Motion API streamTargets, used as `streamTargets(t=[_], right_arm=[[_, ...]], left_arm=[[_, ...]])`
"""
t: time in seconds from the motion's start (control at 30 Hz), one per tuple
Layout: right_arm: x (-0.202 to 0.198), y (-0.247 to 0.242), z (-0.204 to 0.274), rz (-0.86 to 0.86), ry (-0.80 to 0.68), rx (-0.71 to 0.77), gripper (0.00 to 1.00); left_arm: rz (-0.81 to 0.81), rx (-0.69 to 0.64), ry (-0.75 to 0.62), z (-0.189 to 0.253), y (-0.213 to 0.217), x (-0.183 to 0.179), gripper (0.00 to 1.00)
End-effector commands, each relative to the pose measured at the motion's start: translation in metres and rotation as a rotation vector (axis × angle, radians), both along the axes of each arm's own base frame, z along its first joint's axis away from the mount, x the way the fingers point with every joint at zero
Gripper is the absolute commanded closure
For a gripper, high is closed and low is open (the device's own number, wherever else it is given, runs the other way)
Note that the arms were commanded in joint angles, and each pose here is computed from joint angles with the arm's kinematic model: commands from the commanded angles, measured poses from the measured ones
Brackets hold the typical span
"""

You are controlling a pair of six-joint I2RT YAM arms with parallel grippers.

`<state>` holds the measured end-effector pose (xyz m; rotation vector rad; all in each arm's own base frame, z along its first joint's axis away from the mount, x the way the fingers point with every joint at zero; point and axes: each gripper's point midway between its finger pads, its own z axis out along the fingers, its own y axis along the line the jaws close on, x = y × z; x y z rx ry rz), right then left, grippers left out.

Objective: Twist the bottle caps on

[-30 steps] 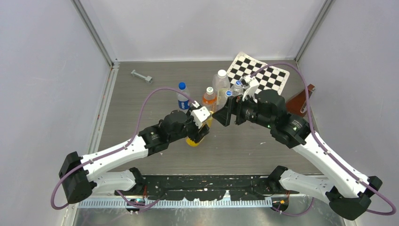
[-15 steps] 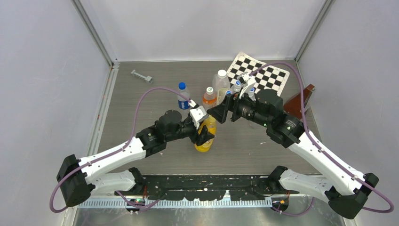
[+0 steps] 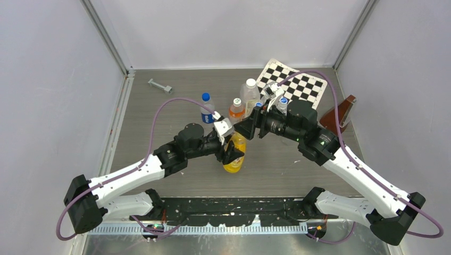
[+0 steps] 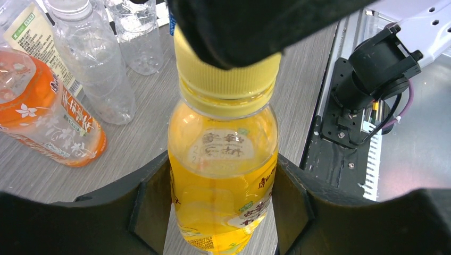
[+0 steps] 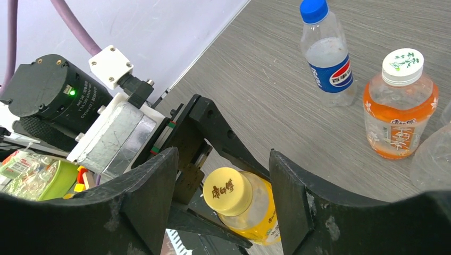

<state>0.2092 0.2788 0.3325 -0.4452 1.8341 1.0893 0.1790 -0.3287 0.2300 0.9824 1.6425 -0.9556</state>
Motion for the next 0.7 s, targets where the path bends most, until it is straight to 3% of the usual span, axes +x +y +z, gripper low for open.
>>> streamTargets(t=[0.0, 0.67], right_arm=[[-0.003, 0.005, 0.021, 0.034, -0.041, 0.060, 0.32], [-0.014, 0.006, 0.022, 0.079, -0.022, 0.076, 0.37]], left_arm=[[0.001, -0.076, -0.041, 0.027, -0.004, 0.004, 1.00], [0.050, -0.067, -0.031, 0.029, 0.003, 0.013, 1.00]])
